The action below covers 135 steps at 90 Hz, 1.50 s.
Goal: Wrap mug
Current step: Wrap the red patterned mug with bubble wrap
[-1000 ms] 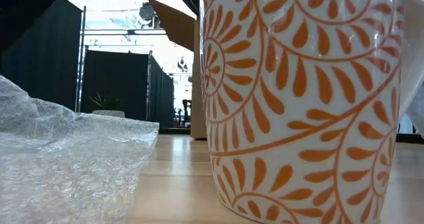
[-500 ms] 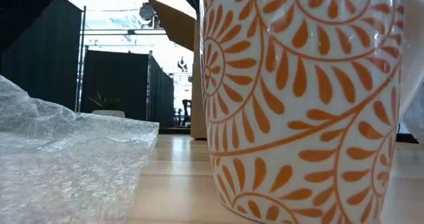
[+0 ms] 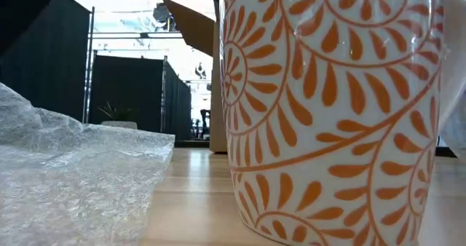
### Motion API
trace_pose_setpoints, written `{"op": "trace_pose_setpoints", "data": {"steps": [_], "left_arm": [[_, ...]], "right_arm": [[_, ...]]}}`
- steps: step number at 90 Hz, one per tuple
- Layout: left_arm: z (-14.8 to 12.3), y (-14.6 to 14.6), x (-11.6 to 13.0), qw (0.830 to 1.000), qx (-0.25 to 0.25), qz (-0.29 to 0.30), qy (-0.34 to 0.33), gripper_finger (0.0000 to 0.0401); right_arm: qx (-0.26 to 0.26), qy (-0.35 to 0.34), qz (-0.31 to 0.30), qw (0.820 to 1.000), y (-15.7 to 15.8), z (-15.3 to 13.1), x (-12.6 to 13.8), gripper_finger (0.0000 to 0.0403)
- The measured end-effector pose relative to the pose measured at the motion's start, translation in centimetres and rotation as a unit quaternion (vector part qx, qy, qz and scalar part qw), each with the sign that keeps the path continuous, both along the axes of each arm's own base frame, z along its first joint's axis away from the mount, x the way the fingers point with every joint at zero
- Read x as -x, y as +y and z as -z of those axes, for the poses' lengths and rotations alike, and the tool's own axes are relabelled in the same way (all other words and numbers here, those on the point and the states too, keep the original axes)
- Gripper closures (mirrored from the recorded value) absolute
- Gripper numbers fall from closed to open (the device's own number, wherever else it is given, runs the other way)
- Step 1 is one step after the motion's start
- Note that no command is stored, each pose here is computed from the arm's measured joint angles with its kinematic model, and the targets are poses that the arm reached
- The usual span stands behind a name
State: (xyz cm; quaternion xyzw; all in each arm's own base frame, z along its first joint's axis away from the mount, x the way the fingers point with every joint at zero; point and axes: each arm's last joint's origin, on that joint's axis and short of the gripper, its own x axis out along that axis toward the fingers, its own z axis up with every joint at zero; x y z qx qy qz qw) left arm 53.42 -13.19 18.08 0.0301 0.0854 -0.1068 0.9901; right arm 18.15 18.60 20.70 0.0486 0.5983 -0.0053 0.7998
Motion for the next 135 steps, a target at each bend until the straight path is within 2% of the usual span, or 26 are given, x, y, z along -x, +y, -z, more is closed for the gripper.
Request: {"op": "trace_pose_setpoints", "data": {"steps": [11, 20, 34, 56, 103, 121, 135], "left_arm": [[1.2, 0.5, -0.4, 1.0, 0.023, -0.009, 0.0, 0.0215], [2.0, 0.6, -0.3, 0.999, 0.017, -0.004, 0.031, 0.0215], [2.1, 0.0, -0.2, 1.0, -0.003, 0.01, 0.026, 0.0215], [2.8, 0.0, -0.3, 0.999, -0.001, 0.013, 0.03, 0.0215], [2.8, 0.1, -0.4, 0.999, 0.002, 0.011, 0.032, 0.0215], [2.8, 0.1, -0.4, 0.999, 0.002, 0.011, 0.033, 0.0215], [2.9, 0.1, -0.4, 0.999, 0.002, 0.011, 0.033, 0.0215]], "right_arm": [[-0.003, 0.003, 0.005, 1.0, -0.2, 0.1, -0.2, 0.0259], [0.001, -0.009, 0.005, 1.0, -0.2, -0.1, -0.3, 0.0259], [0.002, -0.008, 0.004, 1.0, -0.2, -0.1, -0.4, 0.0259], [-0.007, -0.006, 0.002, 1.0, -0.7, -0.6, -0.4, 0.0259], [-0.112, -0.09, 0.028, 0.989, -3.6, -6.7, 2.6, 0.0259], [-0.134, -0.083, 0.078, 0.984, -5.5, -8.1, 4.4, 0.0259], [-0.098, -0.034, 0.156, 0.982, -7.1, -7.9, 5.9, 0.0259]]}}
